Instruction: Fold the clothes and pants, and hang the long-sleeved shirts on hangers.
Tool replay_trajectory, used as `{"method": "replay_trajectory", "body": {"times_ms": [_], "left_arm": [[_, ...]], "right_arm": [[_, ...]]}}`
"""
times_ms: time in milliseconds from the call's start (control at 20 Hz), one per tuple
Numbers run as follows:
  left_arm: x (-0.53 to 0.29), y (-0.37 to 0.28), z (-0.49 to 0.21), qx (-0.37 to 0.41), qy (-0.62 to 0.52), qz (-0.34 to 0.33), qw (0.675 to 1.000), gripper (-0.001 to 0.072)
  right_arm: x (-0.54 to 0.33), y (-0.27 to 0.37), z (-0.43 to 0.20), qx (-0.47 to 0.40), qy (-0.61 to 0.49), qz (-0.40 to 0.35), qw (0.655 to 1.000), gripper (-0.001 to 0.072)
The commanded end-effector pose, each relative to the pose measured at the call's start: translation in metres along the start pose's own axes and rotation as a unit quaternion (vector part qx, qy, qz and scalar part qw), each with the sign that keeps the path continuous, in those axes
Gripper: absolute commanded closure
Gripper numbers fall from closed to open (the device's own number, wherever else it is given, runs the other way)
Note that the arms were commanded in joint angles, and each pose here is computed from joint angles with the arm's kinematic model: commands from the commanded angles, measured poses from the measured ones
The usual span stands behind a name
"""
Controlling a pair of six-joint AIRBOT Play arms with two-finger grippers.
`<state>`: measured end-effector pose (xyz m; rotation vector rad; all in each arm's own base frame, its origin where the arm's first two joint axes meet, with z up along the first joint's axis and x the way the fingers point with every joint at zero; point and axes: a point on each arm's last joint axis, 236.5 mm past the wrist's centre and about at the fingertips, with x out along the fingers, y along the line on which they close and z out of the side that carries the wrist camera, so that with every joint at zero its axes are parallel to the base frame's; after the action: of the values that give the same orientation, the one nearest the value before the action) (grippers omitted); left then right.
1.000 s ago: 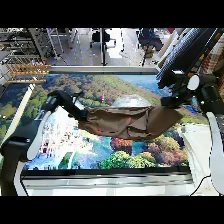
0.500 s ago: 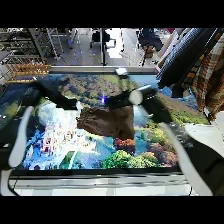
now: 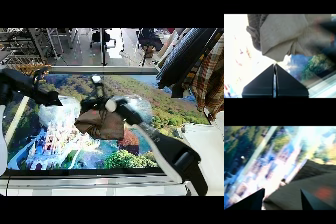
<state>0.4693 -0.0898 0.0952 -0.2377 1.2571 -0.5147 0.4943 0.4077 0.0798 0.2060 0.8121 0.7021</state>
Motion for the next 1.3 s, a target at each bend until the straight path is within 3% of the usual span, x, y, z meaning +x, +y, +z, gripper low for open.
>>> {"method": "replay_trajectory", "body": {"times_ms": [0, 200, 350, 400, 450, 650, 1050, 1100, 1150, 1250], "left_arm": [[0.04, -0.008, -0.01, 0.007, 0.049, -0.016, 0.999, 0.07], [0.116, -0.03, -0.035, 0.055, 0.129, -0.04, 0.989, 0.07], [0.163, -0.028, -0.05, 0.053, 0.169, -0.047, 0.983, 0.07], [0.172, -0.023, -0.054, 0.047, 0.176, -0.048, 0.982, 0.0699], [0.18, -0.019, -0.057, 0.04, 0.183, -0.048, 0.981, 0.07], [0.184, -0.007, -0.047, 0.028, 0.162, -0.042, 0.985, 0.0699], [0.18, -0.019, -0.05, 0.022, 0.17, -0.071, 0.983, 0.07], [0.179, -0.026, -0.049, 0.02, 0.166, -0.083, 0.982, 0.07], [0.175, -0.033, -0.046, 0.02, 0.16, -0.095, 0.982, 0.07], [0.155, -0.052, -0.035, 0.034, 0.136, -0.116, 0.983, 0.07]], "right_arm": [[-0.071, -0.094, -0.002, 0.069, 0.084, -0.078, 0.991, 0.0191], [-0.156, -0.188, -0.076, 0.18, 0.227, -0.14, 0.947, 0.0185], [-0.15, -0.196, -0.132, 0.233, 0.285, -0.09, 0.926, 0.0158], [-0.139, -0.197, -0.142, 0.244, 0.276, -0.07, 0.927, 0.005], [-0.127, -0.201, -0.147, 0.251, 0.258, -0.058, 0.931, 0.0009], [-0.08, -0.205, -0.149, 0.275, 0.21, 0.003, 0.938, 0.0007], [-0.015, -0.178, -0.134, 0.346, 0.163, 0.128, 0.915, 0.0013], [-0.006, -0.167, -0.13, 0.344, 0.167, 0.141, 0.913, 0.0104], [0.001, -0.154, -0.126, 0.338, 0.169, 0.155, 0.913, 0.0265], [0.008, -0.133, -0.111, 0.309, 0.165, 0.17, 0.921, 0.0679]]}}
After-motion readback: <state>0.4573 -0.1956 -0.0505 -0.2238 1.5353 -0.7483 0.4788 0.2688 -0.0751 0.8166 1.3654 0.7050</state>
